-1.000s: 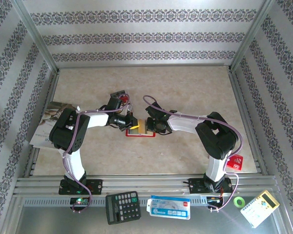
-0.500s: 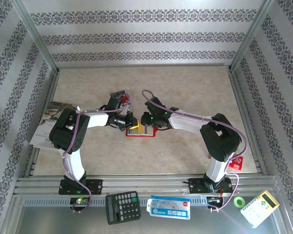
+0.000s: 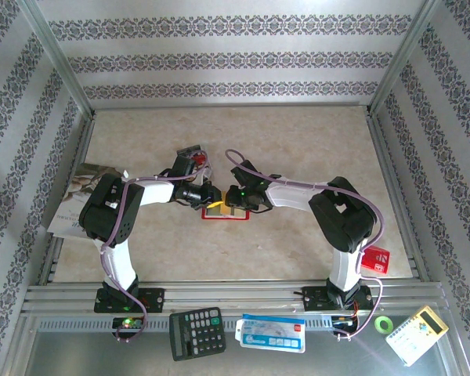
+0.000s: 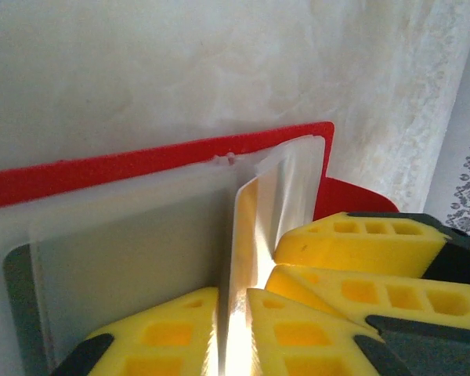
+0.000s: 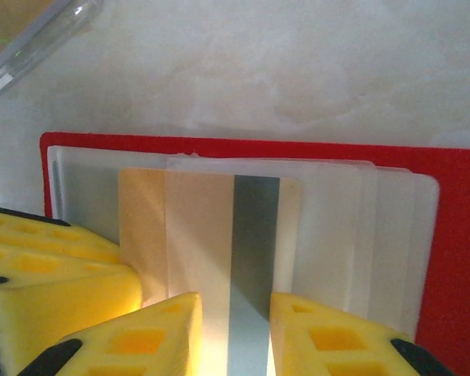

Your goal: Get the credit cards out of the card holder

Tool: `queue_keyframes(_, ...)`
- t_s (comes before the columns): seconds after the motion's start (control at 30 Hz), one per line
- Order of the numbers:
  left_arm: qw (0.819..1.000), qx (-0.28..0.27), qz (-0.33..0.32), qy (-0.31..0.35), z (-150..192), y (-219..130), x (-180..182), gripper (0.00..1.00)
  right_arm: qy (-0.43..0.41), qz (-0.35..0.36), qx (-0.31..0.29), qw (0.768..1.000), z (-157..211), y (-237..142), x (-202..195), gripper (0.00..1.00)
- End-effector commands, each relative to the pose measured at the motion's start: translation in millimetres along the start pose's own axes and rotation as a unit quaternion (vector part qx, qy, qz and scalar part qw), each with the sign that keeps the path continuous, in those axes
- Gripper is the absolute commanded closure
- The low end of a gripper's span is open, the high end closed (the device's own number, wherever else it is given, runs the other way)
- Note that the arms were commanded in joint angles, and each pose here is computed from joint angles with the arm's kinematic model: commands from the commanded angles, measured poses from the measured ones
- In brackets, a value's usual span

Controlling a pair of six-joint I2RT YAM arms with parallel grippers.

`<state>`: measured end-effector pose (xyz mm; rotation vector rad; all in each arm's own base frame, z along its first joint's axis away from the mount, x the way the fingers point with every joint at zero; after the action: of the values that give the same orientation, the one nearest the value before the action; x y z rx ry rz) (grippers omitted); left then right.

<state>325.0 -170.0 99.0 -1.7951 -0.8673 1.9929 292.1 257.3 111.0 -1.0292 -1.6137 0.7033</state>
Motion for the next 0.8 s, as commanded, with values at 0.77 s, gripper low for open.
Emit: queue_keyframes(0.77, 0.99, -0.108, -0.061, 0.067, -4.6, -85.3, -30.5, 1.0, 0.02, -0.07, -0.08, 0.994, -5.5, -32.4, -13.2, 0.7)
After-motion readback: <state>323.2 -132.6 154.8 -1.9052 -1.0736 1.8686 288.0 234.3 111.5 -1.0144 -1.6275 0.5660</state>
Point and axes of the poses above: each hand's point on the last joint's axis, 136 mm out from that joint toward the fingers, its own y axis out along the fingers, its own x axis along the line the jaws close on, z = x × y, the point moved 10 cm from there along -y, back along the fingers, and after that the axes turned 6 degrees about -y, right-handed, at the moved point
